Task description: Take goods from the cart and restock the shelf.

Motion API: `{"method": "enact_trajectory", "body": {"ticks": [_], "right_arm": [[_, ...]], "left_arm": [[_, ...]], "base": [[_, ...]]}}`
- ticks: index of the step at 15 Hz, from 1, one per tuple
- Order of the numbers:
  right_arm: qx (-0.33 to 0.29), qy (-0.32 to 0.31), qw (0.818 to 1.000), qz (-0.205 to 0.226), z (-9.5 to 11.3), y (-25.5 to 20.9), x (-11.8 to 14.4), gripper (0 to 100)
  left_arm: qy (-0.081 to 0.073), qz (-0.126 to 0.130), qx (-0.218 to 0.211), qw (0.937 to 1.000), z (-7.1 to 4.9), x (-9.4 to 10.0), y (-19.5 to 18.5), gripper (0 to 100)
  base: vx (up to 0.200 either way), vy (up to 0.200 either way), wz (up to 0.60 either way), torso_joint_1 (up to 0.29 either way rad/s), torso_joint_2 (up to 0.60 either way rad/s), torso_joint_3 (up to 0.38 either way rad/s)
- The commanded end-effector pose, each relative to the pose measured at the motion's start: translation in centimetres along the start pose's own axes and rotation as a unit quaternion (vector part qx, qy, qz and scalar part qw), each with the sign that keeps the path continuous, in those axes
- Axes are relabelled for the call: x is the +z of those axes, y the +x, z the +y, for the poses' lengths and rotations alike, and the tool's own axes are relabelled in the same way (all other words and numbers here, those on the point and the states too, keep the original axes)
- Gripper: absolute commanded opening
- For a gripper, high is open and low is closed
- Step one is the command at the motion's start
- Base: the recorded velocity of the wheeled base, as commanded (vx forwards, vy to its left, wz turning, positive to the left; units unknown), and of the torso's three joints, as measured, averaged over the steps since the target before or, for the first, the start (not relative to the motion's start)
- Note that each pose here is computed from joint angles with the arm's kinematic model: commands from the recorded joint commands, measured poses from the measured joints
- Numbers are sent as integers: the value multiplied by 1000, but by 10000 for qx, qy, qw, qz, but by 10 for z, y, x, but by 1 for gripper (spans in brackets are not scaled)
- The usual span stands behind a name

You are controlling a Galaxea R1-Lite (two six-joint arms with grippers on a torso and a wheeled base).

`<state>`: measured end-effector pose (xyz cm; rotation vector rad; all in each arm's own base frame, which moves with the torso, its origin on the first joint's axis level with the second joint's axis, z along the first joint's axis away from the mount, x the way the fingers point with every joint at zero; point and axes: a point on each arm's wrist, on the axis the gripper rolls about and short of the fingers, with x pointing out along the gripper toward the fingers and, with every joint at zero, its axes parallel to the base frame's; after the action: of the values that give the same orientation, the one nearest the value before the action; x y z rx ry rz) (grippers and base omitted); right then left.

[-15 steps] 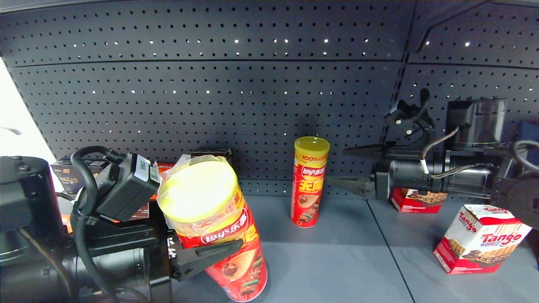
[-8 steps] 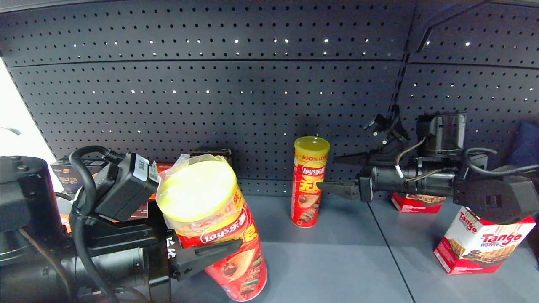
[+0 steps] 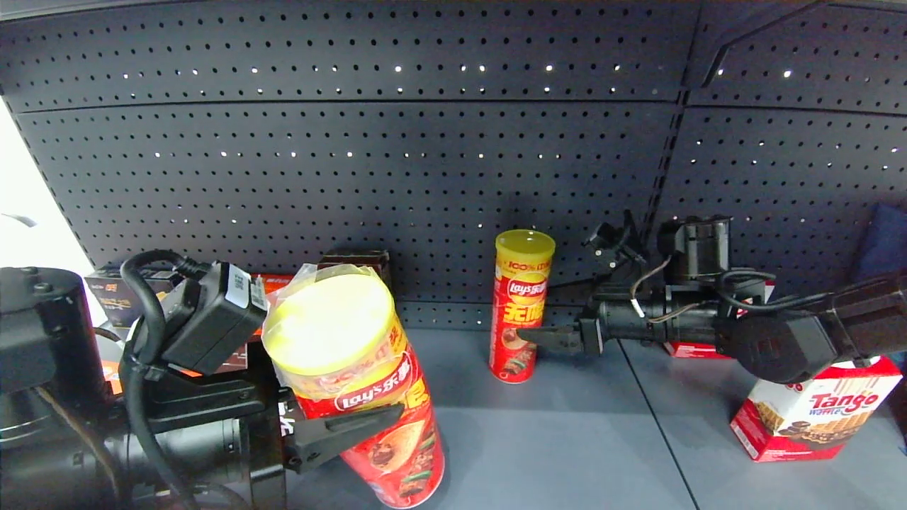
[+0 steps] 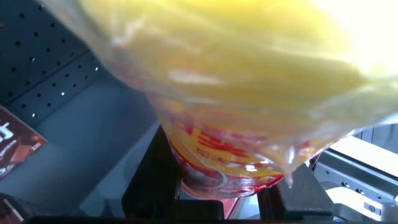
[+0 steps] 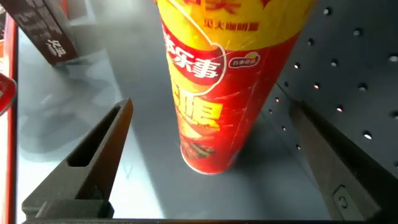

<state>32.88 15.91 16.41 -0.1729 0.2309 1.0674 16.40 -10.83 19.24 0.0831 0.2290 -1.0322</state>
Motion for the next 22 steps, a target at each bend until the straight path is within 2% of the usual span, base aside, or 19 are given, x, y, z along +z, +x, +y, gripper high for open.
{"method": "enact_trajectory", "body": {"ticks": [1, 17, 18, 22], "right_arm": [[56, 60, 9999, 91, -2, 10, -9, 100], [238, 125, 9994, 232, -4, 37, -27, 100], [239, 130, 9993, 238, -4, 38, -28, 0], [210, 138, 9994, 254, -4, 38, -28, 0]], "left_arm": [[-3, 1, 11, 10000, 0, 0, 0, 0], [-46, 109, 9, 9999, -1, -8, -2, 0], [-46, 109, 9, 9999, -1, -8, -2, 0], [-54, 96, 10, 9999, -1, -7, -2, 0]], "base": [[0, 0, 0, 0, 0, 0], [0, 0, 0, 0, 0, 0], [0, 0, 0, 0, 0, 0], [0, 0, 0, 0, 0, 0]]}}
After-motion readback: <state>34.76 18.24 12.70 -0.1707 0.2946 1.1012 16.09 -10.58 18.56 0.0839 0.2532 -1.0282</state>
